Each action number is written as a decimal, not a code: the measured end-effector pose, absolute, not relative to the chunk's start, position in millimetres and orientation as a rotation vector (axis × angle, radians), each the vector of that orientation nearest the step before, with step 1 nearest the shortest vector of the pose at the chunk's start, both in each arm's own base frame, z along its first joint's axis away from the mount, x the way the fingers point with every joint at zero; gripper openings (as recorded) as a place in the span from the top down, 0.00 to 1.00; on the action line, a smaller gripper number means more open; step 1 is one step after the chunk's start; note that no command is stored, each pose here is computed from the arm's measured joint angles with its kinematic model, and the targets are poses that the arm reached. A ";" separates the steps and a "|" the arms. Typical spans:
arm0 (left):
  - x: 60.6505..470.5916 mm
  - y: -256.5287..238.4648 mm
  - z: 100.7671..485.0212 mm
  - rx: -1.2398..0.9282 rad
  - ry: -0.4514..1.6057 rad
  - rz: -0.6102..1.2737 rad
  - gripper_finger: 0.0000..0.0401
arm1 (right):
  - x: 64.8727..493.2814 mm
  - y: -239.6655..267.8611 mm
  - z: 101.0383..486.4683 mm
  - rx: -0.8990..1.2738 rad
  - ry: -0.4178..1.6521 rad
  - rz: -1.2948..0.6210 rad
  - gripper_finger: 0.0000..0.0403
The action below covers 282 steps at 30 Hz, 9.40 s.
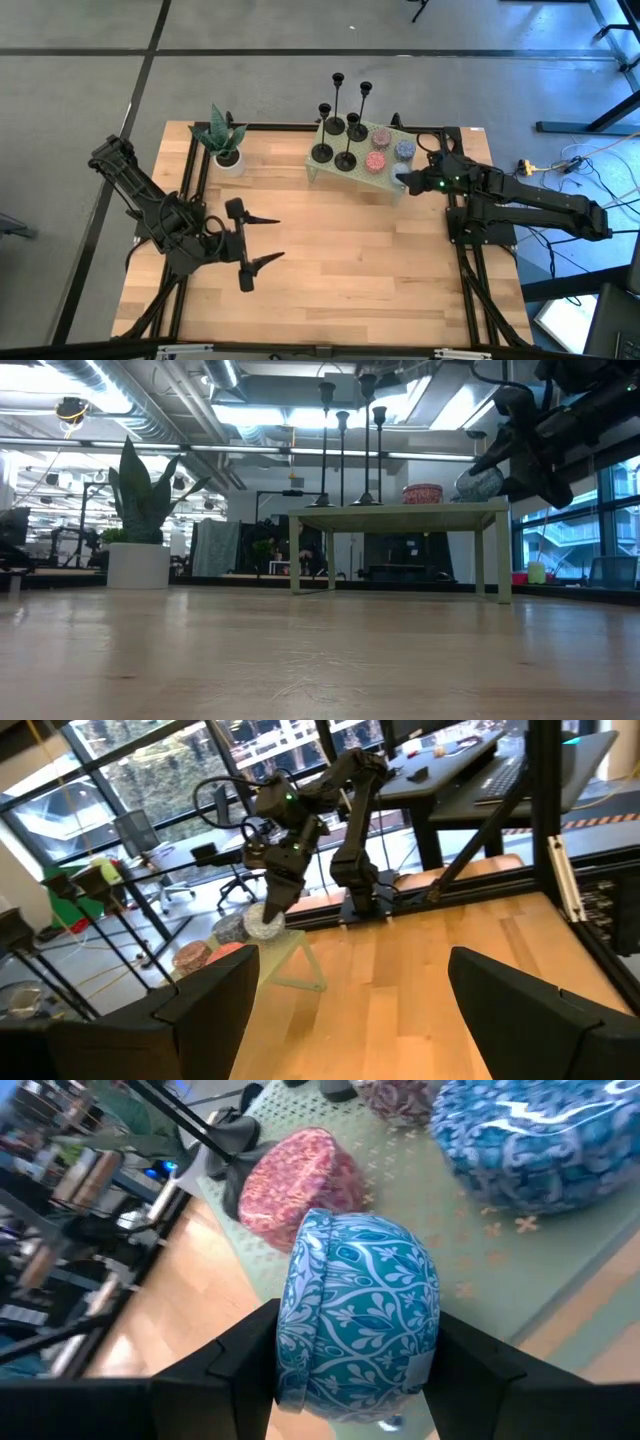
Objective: Pick & Place candle stick holders
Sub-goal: Put the light blue scented candle on the shelf, then return to Home Position
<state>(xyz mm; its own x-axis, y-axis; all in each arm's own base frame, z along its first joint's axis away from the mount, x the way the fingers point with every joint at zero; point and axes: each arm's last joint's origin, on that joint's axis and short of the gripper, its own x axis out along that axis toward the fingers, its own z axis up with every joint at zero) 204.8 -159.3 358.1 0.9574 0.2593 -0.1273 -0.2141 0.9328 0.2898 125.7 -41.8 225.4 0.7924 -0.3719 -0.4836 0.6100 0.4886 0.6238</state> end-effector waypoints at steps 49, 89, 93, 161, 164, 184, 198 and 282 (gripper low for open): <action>205.1 -160.8 357.8 0.178 0.158 0.197 0.19 | 128.7 -41.7 230.9 0.845 0.266 -0.544 0.49; 214.6 -151.8 355.6 0.162 0.184 0.134 0.19 | 127.4 -41.6 228.4 0.919 0.269 -0.579 0.49; 225.4 -128.6 347.0 0.058 0.244 0.279 0.19 | 127.4 -41.6 228.4 0.952 0.259 -0.586 0.49; 240.4 -97.9 331.6 0.069 0.347 0.320 0.19 | 124.2 -42.5 223.7 0.893 0.299 -0.659 0.49; 240.4 -97.9 331.6 0.070 0.348 0.320 0.19 | 124.2 -42.5 223.7 0.909 0.295 -0.662 0.49; 240.4 -97.9 331.6 0.069 0.347 0.320 0.19 | 131.6 -46.4 222.0 0.911 0.266 -0.717 0.39; 240.3 -97.8 331.7 0.069 0.347 0.320 0.19 | 134.3 -46.8 224.7 0.866 0.255 -0.681 0.36; 240.3 -97.9 331.7 0.069 0.347 0.320 0.19 | 77.8 -8.9 351.8 0.629 0.061 0.116 0.39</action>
